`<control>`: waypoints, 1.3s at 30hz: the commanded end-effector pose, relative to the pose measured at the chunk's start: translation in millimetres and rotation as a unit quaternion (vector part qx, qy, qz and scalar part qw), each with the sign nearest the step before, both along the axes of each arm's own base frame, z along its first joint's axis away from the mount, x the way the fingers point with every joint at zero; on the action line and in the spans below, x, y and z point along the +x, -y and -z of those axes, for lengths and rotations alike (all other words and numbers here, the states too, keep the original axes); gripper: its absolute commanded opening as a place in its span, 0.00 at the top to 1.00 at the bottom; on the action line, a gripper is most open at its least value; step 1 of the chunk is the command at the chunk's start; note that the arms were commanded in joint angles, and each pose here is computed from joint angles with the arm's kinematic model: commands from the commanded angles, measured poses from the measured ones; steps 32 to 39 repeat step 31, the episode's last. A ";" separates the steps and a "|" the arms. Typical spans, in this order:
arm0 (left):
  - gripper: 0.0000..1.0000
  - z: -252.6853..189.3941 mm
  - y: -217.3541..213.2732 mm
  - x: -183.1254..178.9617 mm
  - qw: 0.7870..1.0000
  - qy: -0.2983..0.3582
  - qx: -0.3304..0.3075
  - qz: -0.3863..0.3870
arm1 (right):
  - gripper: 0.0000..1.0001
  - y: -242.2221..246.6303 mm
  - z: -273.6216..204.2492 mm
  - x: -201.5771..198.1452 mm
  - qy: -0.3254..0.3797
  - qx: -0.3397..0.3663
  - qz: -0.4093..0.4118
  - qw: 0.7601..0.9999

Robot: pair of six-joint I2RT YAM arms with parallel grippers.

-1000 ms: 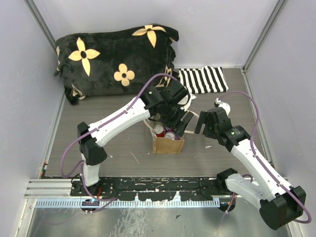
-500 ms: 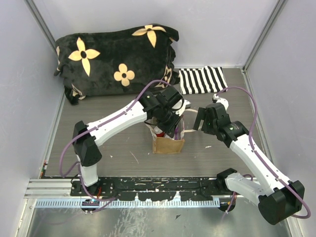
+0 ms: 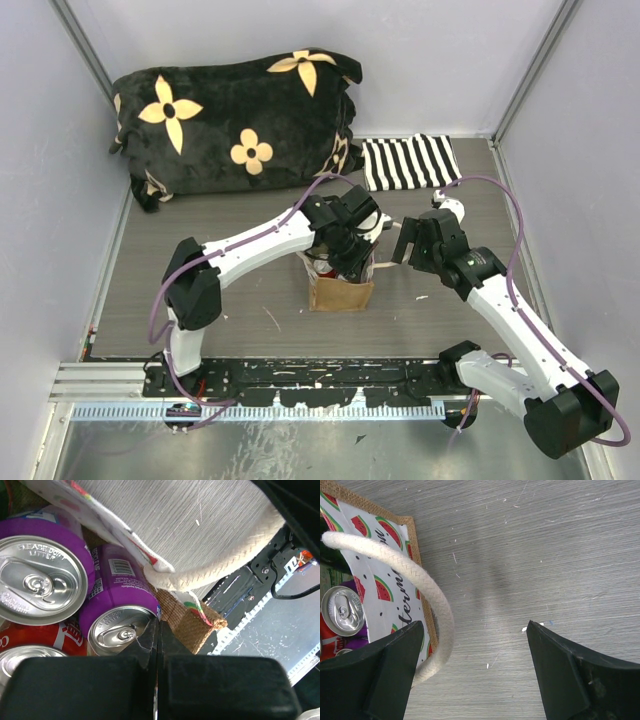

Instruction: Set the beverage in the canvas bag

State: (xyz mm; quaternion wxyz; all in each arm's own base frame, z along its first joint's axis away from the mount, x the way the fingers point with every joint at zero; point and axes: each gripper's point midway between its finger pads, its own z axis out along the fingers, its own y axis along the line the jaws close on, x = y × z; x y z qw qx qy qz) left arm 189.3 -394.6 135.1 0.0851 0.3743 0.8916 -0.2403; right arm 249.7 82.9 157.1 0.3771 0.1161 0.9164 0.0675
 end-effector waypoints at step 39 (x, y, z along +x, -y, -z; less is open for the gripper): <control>0.02 -194.3 -80.0 74.1 0.956 0.236 -0.159 -0.064 | 0.00 -15.3 -147.6 38.8 0.197 0.068 -0.013 0.978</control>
